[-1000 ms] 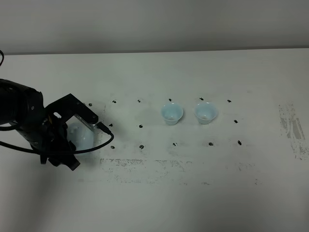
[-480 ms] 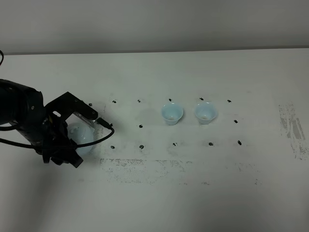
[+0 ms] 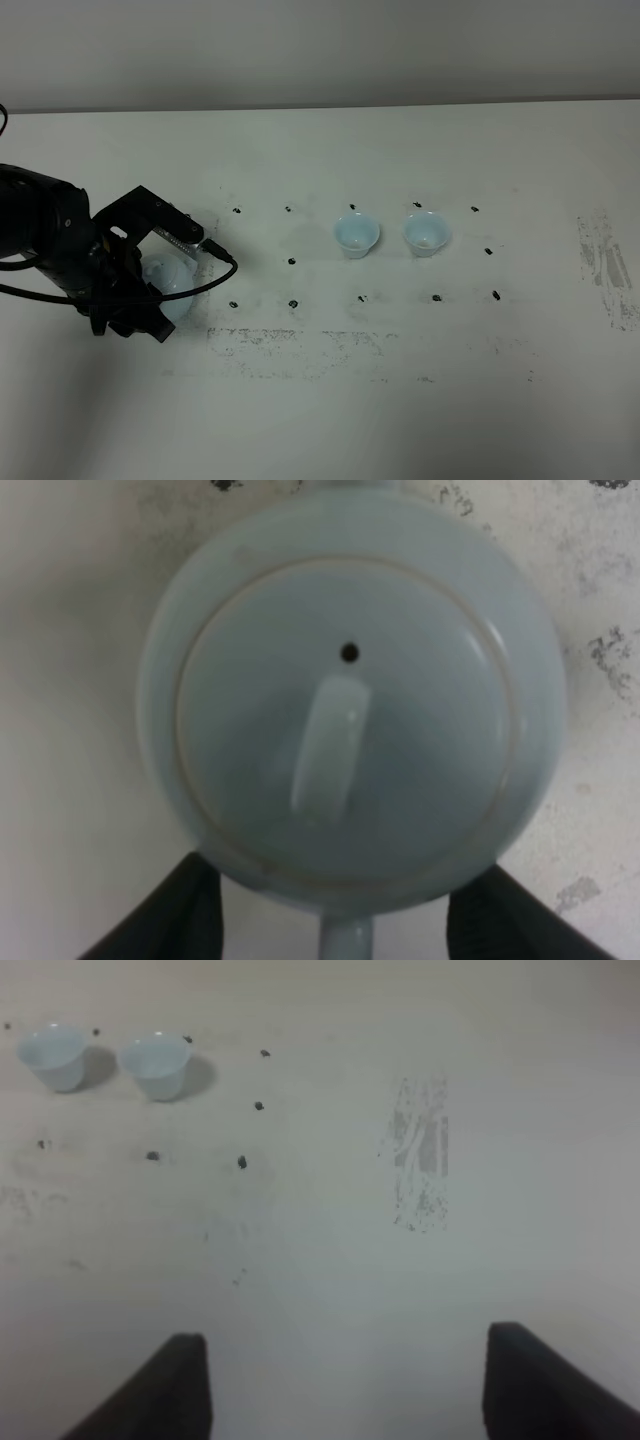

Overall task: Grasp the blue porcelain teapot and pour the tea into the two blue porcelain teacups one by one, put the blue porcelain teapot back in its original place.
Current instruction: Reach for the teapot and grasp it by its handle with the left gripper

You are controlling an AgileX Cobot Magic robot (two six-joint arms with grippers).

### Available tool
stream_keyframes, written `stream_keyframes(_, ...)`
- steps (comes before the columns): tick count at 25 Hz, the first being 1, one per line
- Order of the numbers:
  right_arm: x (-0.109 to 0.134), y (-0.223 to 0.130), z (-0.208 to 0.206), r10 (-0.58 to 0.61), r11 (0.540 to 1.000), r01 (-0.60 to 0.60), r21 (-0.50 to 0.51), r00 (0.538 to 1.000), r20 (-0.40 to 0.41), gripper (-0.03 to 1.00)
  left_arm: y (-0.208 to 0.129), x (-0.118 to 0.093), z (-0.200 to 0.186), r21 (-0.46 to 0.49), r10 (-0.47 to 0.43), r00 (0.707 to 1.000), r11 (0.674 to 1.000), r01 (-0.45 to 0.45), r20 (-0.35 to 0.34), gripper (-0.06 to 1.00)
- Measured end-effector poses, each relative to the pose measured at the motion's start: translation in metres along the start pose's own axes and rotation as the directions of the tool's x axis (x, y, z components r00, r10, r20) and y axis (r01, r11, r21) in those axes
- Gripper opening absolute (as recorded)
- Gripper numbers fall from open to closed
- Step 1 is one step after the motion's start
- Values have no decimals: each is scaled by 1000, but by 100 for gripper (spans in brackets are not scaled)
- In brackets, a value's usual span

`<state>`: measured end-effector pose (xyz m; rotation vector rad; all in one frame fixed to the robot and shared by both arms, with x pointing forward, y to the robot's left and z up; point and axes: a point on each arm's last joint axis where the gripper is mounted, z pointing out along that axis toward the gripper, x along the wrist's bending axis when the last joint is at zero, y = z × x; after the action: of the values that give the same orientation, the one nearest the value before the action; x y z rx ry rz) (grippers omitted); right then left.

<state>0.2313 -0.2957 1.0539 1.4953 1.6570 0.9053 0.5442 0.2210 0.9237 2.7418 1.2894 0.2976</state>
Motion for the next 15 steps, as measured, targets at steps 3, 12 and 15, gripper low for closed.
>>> stream_keyframes(3,0,0,0,1,1000,-1,0,1000,0,56,0,0,0,0,0,1000,1000,0,0,48)
stream_keyframes(12,0,0,0,1,1000,-1,0,1000,0,56,-1,0,0,11,18,1000,1000,-18,4,48)
stream_keyframes(15,0,0,0,1,1000,-1,0,1000,0,56,-1,0,0,11,18,1000,1000,-18,4,48)
